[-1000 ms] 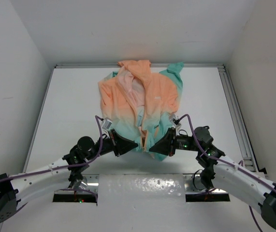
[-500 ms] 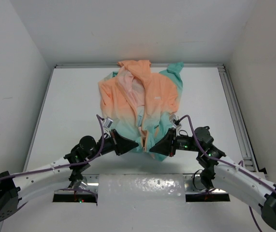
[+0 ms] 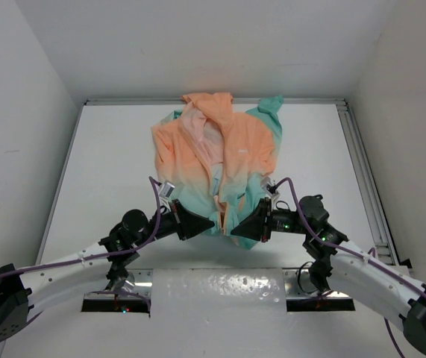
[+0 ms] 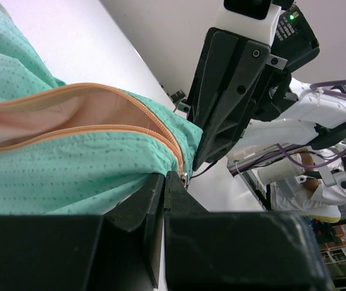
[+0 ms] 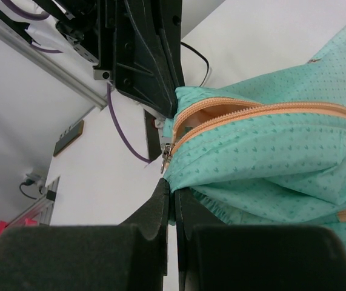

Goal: Zip up the jacket

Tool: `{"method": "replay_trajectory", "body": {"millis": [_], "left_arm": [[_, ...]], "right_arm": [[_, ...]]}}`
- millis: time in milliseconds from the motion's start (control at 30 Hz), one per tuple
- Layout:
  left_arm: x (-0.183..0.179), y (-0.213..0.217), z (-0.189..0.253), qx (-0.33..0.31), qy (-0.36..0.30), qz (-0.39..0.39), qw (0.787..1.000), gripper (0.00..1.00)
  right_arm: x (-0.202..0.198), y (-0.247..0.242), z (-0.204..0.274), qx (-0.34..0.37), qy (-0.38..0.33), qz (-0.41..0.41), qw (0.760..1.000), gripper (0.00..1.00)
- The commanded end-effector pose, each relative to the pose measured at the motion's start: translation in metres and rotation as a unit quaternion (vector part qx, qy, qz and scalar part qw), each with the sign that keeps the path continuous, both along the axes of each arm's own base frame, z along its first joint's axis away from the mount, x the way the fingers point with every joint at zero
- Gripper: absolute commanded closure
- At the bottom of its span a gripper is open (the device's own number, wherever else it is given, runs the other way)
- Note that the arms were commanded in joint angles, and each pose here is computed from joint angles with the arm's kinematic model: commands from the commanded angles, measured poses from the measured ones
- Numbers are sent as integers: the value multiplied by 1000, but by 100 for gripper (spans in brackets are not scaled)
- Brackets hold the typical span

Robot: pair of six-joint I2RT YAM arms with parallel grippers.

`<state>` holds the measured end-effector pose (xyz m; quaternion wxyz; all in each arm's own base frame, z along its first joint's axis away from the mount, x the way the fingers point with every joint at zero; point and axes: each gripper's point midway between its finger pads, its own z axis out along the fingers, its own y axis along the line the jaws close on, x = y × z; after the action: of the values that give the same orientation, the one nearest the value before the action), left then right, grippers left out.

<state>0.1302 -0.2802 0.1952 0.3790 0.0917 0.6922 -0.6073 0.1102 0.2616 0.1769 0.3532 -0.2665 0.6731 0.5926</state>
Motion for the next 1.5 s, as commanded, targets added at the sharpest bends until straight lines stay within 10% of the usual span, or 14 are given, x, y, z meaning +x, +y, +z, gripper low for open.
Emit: {"method": "replay_trajectory", "body": {"millis": [0, 1467], "left_arm": [[-1, 0, 24, -35, -24, -8, 999, 100], [19, 9, 10, 2, 5, 60, 998, 100]], "right_arm": [[4, 3, 24, 23, -43, 1, 999, 100], [9, 4, 10, -17, -38, -40, 998, 100]]}}
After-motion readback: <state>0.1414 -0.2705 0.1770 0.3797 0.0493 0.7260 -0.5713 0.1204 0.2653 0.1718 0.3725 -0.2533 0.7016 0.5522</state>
